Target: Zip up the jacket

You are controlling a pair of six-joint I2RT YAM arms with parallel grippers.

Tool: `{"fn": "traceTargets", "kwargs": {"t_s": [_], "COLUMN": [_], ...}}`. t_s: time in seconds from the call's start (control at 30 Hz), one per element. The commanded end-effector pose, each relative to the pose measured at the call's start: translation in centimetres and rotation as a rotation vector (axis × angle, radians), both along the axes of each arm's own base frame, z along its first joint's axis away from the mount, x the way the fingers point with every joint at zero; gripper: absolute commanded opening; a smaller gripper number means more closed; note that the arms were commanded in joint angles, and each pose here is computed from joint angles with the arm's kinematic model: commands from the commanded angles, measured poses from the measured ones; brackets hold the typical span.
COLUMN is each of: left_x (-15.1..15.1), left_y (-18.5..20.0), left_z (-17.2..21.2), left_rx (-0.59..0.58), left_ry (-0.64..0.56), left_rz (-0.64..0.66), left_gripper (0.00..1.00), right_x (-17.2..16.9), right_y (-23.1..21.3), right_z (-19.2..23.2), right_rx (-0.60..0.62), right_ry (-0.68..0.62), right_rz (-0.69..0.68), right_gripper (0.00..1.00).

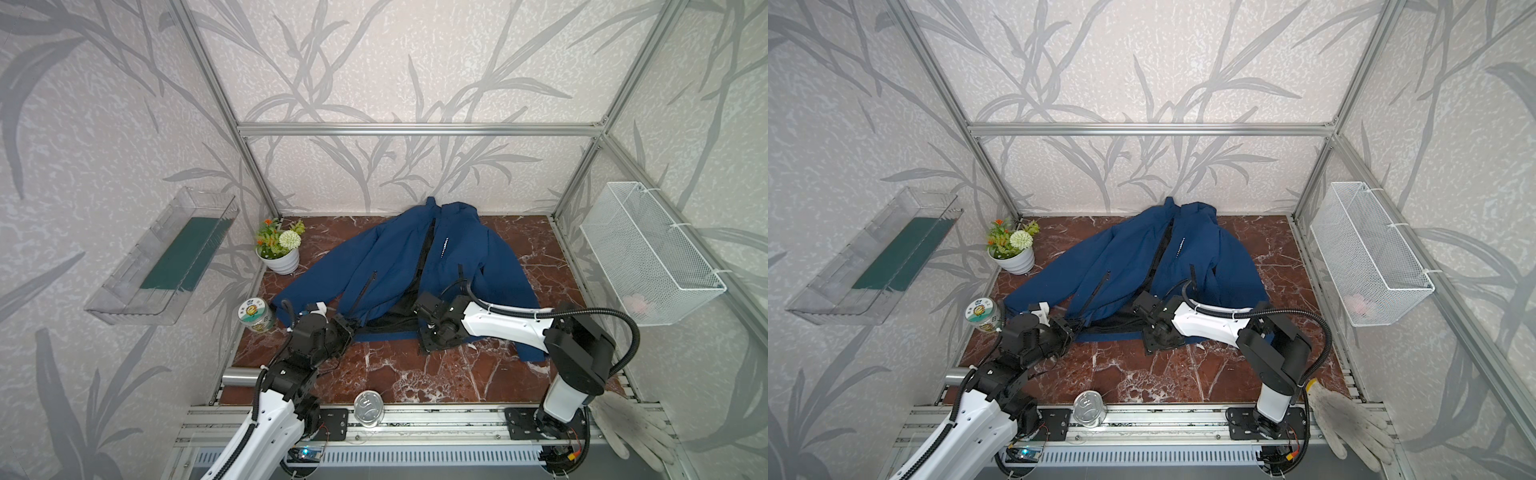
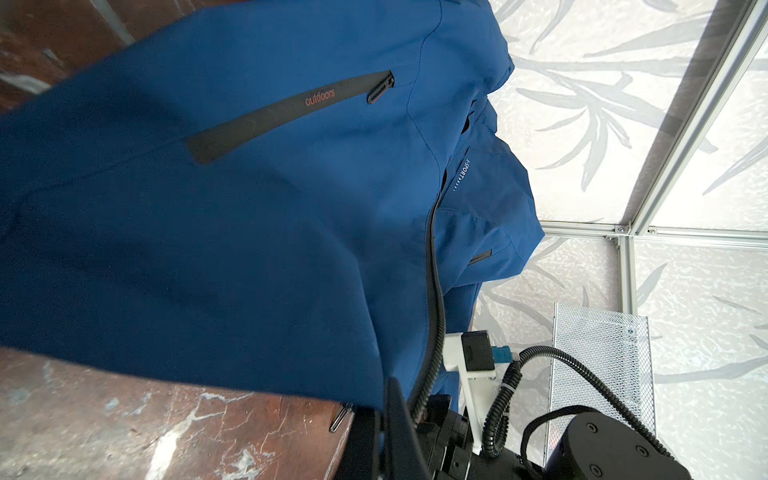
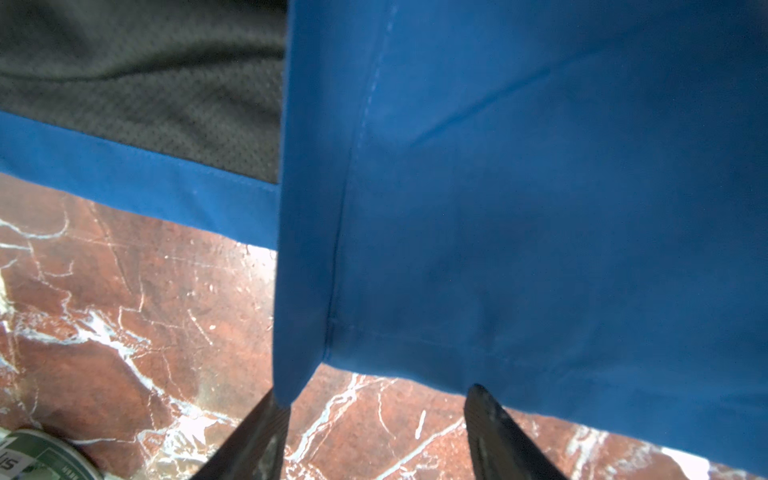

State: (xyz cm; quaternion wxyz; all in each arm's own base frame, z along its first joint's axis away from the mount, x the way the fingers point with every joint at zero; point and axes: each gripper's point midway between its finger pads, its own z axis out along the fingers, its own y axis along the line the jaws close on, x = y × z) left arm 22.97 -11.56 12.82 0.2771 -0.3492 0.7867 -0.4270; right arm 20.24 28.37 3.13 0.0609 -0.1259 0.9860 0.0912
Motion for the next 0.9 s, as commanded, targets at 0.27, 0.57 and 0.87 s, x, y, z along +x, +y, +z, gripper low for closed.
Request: {"fn": "traceTargets", "kwargs": {"t_s": [0.27,0.57,0.87], "left_x": [0.2,0.2,0.0], "left_y": [-0.1,0.1,0.3], "left_z": [0.0,-0.2,-0.5], "left_rx": [0.001,0.008,0.013], "left_ry": [0.002,0.008,0.013], "left_rz": [-0.004,-0.001,0.008], "left_gripper": [0.00,0.00,0.00], "right_x": [0.2,0.2,0.6], "right_y": [-0.8,-0.7,-2.3], "right_z": [-1.5,-3.2,-4.4], "right_rx": [-0.055,-0.083,-0.226], "right_ry": [0.029,0.057,0.064], "right_rz": [0.015,0.021,0.056], "right_gripper": [0.62,0.57,0.39]}}
